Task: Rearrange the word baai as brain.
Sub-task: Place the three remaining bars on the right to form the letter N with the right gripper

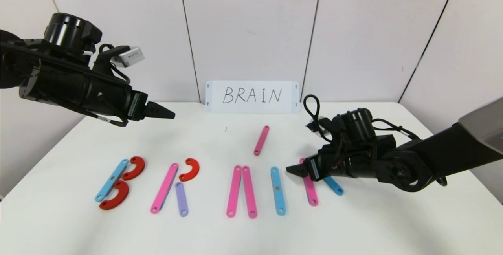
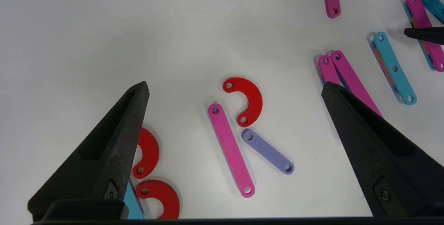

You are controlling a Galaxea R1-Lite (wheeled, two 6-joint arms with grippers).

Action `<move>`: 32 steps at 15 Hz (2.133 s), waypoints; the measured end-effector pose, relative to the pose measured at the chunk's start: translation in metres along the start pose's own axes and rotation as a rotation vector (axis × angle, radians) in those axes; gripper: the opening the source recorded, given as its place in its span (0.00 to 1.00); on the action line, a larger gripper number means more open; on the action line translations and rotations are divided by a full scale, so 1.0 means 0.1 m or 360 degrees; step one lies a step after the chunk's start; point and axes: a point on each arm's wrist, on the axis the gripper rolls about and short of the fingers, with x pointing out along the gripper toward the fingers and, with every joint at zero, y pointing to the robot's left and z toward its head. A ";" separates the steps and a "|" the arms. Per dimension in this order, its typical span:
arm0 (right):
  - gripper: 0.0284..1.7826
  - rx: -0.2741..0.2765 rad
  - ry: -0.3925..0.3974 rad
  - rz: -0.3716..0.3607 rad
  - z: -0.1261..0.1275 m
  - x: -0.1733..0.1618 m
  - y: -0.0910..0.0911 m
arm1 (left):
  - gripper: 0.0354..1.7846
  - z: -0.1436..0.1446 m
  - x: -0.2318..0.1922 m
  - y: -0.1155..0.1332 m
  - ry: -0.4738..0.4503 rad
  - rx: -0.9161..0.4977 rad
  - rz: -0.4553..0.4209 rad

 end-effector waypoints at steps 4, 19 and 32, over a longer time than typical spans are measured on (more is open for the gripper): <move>0.97 -0.0019 -0.0038 -0.0076 0.06 0.01 0.04 | 0.97 0.00 0.00 0.00 0.0001 0.0000 0.0000; 0.97 -0.0015 -0.0352 -0.0278 0.67 0.79 0.65 | 0.97 0.01 -0.02 0.00 -0.0011 -0.0001 0.0007; 0.77 -0.0019 -0.0308 -0.0323 0.57 1.17 0.63 | 0.97 0.00 -0.03 0.00 -0.0011 -0.0002 0.0007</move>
